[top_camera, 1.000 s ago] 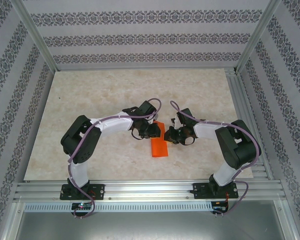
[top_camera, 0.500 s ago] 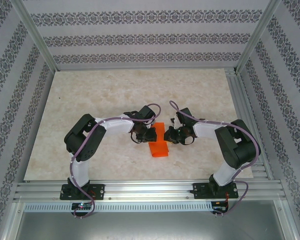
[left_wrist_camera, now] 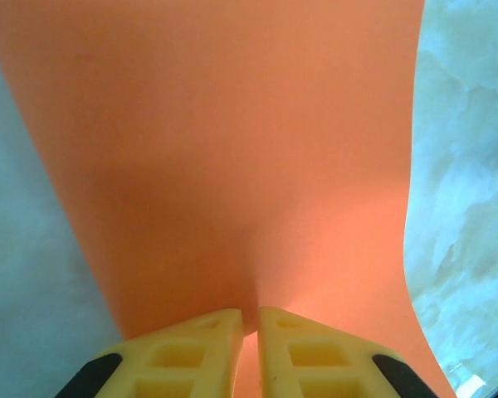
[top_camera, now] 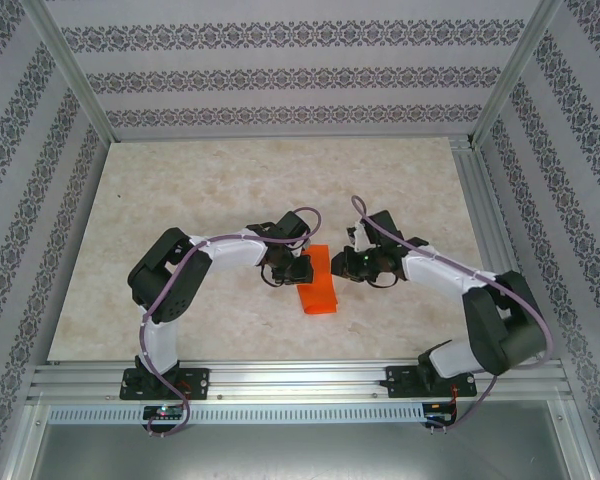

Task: Fold a paper plane with a square sheet of paper (fold left side to right side)
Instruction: Hold the square sheet of paper at the center of the table, then first fold the square sheet of paper in half at the center of the table.

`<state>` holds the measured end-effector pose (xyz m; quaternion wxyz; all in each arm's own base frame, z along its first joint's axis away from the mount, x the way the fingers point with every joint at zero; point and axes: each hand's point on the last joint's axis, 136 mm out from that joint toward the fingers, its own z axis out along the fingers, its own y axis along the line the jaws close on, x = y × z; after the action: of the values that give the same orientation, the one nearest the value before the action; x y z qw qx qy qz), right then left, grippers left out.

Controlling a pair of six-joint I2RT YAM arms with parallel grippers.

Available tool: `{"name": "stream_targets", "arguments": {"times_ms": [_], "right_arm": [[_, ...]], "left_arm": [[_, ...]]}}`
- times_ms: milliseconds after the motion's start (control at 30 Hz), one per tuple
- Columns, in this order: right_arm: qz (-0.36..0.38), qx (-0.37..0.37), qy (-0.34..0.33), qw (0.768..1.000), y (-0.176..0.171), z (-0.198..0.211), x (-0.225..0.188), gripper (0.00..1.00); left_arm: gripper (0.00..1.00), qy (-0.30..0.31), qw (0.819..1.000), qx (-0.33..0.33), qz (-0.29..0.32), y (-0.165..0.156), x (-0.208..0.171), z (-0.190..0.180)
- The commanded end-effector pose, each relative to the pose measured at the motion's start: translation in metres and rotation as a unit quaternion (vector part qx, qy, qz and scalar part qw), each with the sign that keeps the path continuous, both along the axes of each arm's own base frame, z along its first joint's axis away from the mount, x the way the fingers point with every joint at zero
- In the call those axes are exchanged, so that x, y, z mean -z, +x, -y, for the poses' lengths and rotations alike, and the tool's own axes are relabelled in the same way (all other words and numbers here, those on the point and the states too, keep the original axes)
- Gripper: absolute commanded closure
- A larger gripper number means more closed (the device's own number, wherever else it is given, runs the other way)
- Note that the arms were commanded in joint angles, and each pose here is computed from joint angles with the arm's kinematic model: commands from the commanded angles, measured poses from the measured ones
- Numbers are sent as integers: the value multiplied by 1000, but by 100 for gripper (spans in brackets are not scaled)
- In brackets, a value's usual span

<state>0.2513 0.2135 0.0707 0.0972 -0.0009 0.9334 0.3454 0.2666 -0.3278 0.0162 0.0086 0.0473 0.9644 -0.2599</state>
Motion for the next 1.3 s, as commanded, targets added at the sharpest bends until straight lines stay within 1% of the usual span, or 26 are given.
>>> {"name": "stream_targets", "arguments": {"times_ms": [0,100,200,300,400,633,933,1067,1267], "right_arm": [[-41,-6,22,999,-33,-7,8,83],[-48,-9,39,998,-47,-18,9,83],[-54,-19,43,997,-55,-27,12,83],[-58,-22,36,997,-56,-32,17,83],[-64,-22,15,998,-56,-32,29,83],[-86,-13,-46,995,-58,-19,60,84],[-98,-16,-91,991,-66,-4,73,84],[-113,-18,-110,987,-75,3,83,85],[-124,-18,-132,983,-82,12,92,85]], "left_arm": [[82,45,999,-6,-23,-12,30,-21],[82,44,999,-6,-23,-12,30,-20],[82,44,999,-6,-22,-12,29,-20],[82,42,999,-7,-21,-11,29,-20],[82,41,999,-8,-21,-11,29,-19],[82,41,999,-7,-19,-11,28,-19],[82,37,999,-8,-15,-9,26,-17],[78,39,999,-9,-1,0,20,-18],[77,46,999,-23,16,21,16,-30]]}}
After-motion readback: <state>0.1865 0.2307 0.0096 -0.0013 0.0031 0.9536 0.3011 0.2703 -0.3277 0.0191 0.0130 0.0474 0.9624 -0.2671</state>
